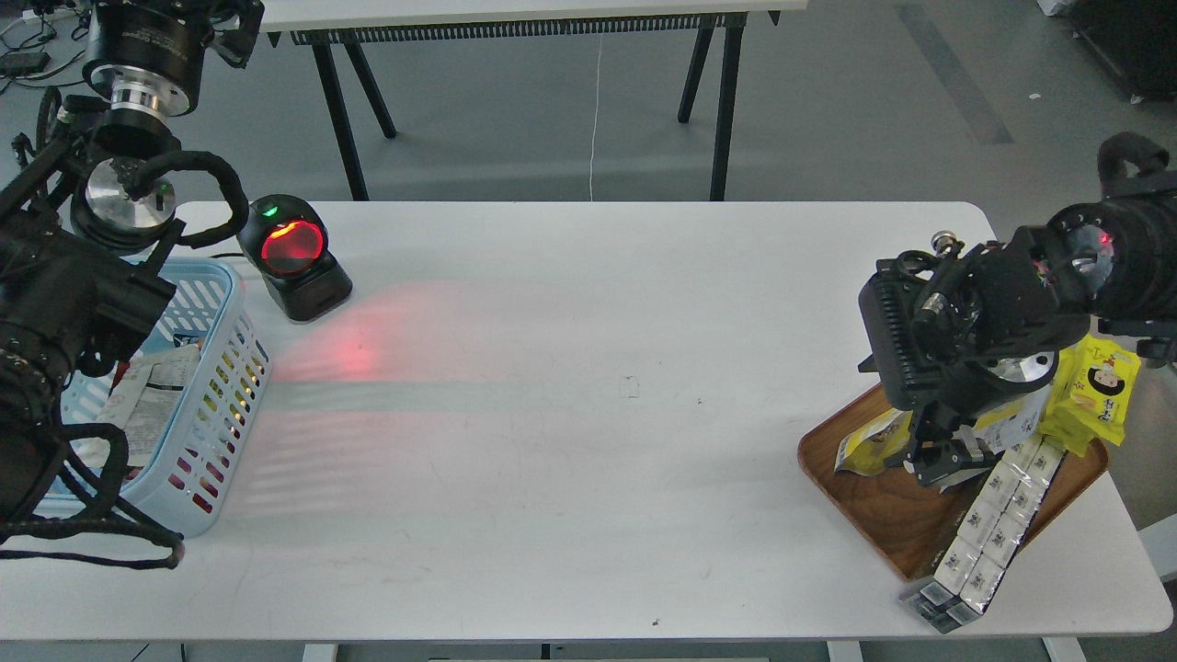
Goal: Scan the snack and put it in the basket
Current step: 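Reach the right gripper down to the yellow snack bag on the tray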
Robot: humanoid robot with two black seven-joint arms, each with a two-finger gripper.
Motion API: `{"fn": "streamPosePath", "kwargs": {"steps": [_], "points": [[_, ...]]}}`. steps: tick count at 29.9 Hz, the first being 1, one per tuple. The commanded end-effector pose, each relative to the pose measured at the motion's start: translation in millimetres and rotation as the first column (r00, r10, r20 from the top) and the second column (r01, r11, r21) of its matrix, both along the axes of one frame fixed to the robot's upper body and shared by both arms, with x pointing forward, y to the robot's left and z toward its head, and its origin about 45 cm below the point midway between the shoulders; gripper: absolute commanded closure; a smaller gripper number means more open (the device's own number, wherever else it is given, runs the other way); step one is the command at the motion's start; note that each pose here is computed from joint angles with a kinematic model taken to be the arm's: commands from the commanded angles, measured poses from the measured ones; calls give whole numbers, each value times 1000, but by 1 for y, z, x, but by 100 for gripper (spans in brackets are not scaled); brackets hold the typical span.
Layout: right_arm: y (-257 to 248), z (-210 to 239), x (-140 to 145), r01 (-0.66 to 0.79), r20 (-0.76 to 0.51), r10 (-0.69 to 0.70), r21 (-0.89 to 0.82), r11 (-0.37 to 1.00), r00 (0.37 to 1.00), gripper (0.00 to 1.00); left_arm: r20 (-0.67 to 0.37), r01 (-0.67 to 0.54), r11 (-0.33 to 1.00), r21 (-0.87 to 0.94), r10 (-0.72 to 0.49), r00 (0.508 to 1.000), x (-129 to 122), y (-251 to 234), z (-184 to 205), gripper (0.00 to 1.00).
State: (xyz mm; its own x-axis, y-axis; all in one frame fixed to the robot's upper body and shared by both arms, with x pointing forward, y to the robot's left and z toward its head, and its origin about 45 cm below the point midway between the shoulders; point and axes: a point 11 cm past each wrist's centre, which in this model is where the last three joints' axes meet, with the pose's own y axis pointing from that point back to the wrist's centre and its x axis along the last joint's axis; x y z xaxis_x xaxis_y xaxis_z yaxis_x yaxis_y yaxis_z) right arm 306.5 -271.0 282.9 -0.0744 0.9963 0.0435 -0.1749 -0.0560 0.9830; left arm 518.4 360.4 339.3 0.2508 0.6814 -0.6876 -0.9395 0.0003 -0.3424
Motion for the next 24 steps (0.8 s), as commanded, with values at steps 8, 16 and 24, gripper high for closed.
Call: {"fn": "streamPosePath", "kwargs": {"steps": [8, 16, 24], "points": [[-21, -12, 21, 68, 27, -68, -36, 997, 997, 18, -4, -2, 1000, 0, 2, 1000, 0, 1, -2, 0], [-31, -16, 35, 100, 52, -98, -58, 993, 994, 37, -2, -1, 1000, 0, 1, 1000, 0, 0, -1, 0], [-32, -22, 35, 104, 43, -102, -62, 993, 994, 59, -4, 0, 1000, 1, 0, 1000, 0, 0, -2, 0]]}}
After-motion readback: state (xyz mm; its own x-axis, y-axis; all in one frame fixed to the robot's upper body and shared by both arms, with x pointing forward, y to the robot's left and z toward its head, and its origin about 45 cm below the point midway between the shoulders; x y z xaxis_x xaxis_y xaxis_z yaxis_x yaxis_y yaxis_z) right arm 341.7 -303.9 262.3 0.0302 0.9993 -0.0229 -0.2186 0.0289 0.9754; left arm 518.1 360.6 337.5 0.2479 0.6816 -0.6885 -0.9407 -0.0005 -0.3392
